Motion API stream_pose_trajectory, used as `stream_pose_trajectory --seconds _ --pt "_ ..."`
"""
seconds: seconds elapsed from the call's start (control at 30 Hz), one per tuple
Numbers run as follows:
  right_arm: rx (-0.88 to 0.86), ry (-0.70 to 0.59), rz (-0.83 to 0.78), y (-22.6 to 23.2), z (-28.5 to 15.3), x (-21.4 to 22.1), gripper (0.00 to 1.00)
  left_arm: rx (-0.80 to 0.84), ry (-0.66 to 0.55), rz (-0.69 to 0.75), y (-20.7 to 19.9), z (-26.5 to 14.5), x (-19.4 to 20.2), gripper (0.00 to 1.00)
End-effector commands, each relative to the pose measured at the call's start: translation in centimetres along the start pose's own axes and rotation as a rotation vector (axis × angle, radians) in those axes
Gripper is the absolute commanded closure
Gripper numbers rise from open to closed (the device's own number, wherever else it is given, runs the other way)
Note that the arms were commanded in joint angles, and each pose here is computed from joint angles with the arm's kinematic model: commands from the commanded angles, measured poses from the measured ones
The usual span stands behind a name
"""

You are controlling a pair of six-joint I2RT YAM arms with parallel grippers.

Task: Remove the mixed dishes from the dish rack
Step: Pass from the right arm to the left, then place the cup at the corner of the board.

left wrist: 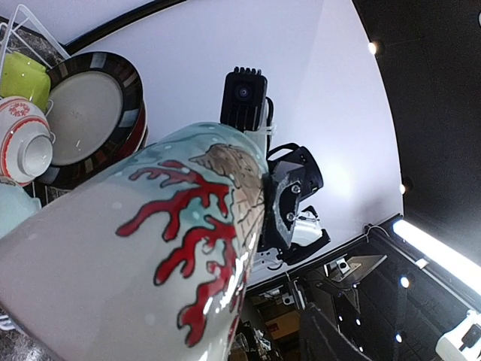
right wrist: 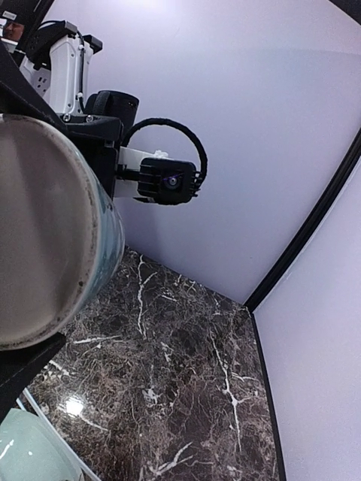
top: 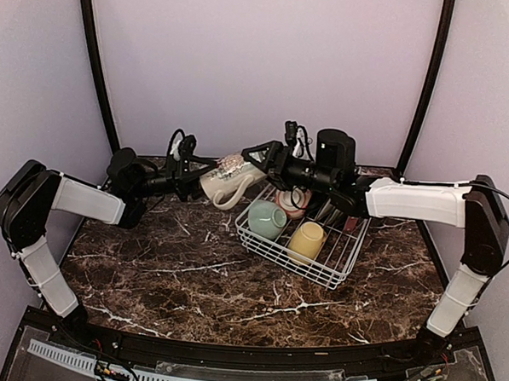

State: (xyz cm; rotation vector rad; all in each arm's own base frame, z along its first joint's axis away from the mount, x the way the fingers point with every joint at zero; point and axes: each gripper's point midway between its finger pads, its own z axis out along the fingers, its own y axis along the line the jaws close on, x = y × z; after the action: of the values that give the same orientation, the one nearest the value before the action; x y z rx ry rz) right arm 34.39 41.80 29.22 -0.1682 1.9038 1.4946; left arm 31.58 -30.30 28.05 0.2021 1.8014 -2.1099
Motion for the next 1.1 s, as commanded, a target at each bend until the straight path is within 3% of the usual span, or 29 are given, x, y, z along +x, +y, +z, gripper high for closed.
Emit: stream_pose_trajectory --seconds 0.0,0.17,0.27,0.37,0.43,0.47,0.57,0.77,0.87,0.9,0.93,0.97,1.0,1.03,1.07 --pt "-0.217 -0.135 -0.058 6.8 -0.6 -3.9 1.00 0.163 0.029 0.213 -5.2 -0.1 0.7 0.54" --pt "-0.224 -0.129 -0.051 6.4 -0.7 -3.4 1.00 0.191 0.056 0.254 -6.4 -0.1 1.1 0.69" --pt "-0.216 -0.126 -0.058 6.3 -1.0 -3.2 0.95 0.202 0.070 0.288 -7.2 -0.2 1.2 0.86" --pt "-0.202 -0.125 -0.079 6.1 -1.5 -3.1 0.75 0.208 0.057 0.331 -8.2 -0.7 0.9 0.98" --pt "-0.179 -0.128 -0.090 5.6 -2.1 -3.2 0.50 0.209 0.037 0.369 -9.0 -1.4 0.6 0.99" --pt "-0.162 -0.129 -0.093 5.2 -2.5 -3.1 0.32 0.207 0.027 0.384 -9.2 -1.6 0.4 0.99" --pt "-0.115 -0.126 -0.098 3.9 -3.7 -3.2 0.04 0.185 -0.024 0.432 -9.9 -3.1 -0.9 0.99" --pt "-0.009 -0.083 -0.235 3.0 -5.6 -3.3 0.01 0.074 -0.114 0.470 -9.2 -5.7 -3.9 0.99" --pt "0.052 -0.015 -0.322 2.6 -6.1 -2.6 0.01 -0.113 -0.163 0.460 -6.6 -7.0 -6.0 0.99" --pt "0.075 0.008 -0.345 2.4 -6.3 -2.4 0.01 -0.209 -0.199 0.565 -5.5 -7.6 -7.1 0.99" --pt "0.107 0.033 -0.363 1.9 -6.4 -2.0 0.01 -0.361 -0.203 0.456 -3.6 -8.5 -7.3 0.99" --pt "0.137 0.051 -0.382 1.4 -6.6 -1.8 0.01 -0.556 -0.273 0.571 -1.9 -10.2 -9.1 0.99" --pt "0.168 0.065 -0.400 0.9 -6.9 -1.6 0.01 -0.721 -0.257 0.496 -0.2 -11.9 -8.5 0.99" --pt "0.200 0.082 -0.421 0.3 -7.2 -1.3 0.01 -0.922 -0.313 0.552 1.1 -14.6 -9.9 0.99" --pt "0.225 0.093 -0.445 -0.1 -7.6 -1.0 0.01 -1.050 -0.293 0.513 1.8 -16.3 -9.6 0.99"
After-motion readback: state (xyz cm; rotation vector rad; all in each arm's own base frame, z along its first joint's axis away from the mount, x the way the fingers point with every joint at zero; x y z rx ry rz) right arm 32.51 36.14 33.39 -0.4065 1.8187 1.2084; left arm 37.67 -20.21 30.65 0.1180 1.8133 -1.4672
